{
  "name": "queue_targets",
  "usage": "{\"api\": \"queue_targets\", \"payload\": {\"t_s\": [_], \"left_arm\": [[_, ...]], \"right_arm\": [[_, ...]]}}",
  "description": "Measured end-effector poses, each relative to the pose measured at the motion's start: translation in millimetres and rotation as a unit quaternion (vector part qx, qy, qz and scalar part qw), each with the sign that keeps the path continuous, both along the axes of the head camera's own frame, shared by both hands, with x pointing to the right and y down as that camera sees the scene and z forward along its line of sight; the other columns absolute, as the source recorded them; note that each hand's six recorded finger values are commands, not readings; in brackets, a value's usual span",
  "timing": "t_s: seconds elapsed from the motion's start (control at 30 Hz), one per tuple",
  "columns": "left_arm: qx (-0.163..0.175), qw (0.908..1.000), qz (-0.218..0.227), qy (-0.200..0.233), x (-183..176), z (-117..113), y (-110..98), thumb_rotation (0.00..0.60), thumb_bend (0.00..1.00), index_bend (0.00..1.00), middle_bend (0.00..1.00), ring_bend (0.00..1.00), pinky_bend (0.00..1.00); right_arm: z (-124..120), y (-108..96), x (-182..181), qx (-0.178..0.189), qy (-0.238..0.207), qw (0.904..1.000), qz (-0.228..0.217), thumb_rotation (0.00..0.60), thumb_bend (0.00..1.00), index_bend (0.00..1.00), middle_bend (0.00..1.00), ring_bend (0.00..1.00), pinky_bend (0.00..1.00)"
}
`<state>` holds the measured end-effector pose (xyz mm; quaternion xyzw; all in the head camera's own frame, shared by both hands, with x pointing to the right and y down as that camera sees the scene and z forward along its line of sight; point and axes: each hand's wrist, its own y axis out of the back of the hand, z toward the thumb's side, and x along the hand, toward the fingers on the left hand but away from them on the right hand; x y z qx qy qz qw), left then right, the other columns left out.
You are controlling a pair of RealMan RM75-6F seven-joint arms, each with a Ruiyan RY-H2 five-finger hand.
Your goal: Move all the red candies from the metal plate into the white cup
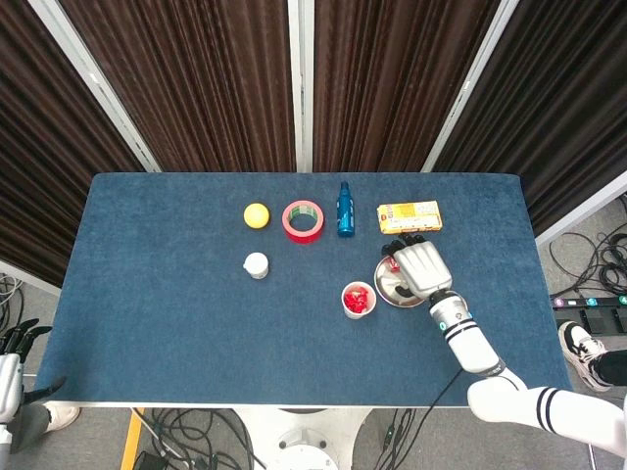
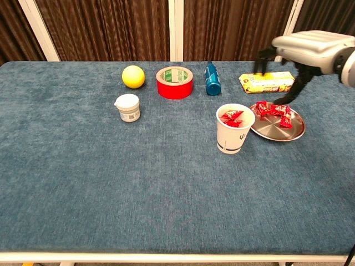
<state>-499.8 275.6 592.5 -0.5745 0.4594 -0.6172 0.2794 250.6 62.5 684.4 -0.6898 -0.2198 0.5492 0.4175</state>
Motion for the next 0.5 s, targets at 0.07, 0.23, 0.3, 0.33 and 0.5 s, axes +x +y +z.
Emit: {"api": "queue_targets", "payload": {"t_s": [0.07, 0.23, 0.3, 0.33, 0.5], "left_arm": [[-0.001, 1.0, 0.0, 0.0, 0.4, 0.1, 0.2, 0.6, 0.09, 0.3, 0.25, 0.17, 0.28], [-0.002, 1.0, 0.0, -0.001, -0.6, -0.5, 0.5, 0.6, 0.09, 0.3, 0.25, 0.17, 0.28], [-0.002, 1.0, 0.001, -0.001, 0.0, -0.1, -0.1, 0.6, 0.09, 0.3, 0.25, 0.17, 0.28], [-0.003, 1.0, 0.002, 0.0, 0.5, 0.1, -0.3, 0.6, 0.09, 0.3, 0.25, 0.17, 0.28], [-0.003, 1.0, 0.004, 0.0, 2.2, 1.0, -1.8, 0.6, 0.09, 0.3, 0.25, 0.17, 0.28]], "right_arm": [[11.0, -3.7, 14.1, -0.01, 0.022, 0.9996, 0.016, 0.6, 0.14, 0.35, 0.35, 0.17, 0.27], [36.0, -4.7, 38.6, -0.036, 0.061, 0.9965, 0.044, 0.6, 0.16, 0.35, 0.36, 0.17, 0.27], [45.1, -1.2, 44.2, -0.047, 0.072, 0.9952, 0.048, 0.6, 0.16, 0.35, 0.36, 0.17, 0.27], [48.5, 1.0, 45.7, -0.052, 0.075, 0.9947, 0.047, 0.6, 0.17, 0.35, 0.36, 0.17, 0.27], [59.8, 11.3, 49.4, -0.069, 0.078, 0.9933, 0.048, 0.6, 0.17, 0.35, 0.36, 0.17, 0.27]]}}
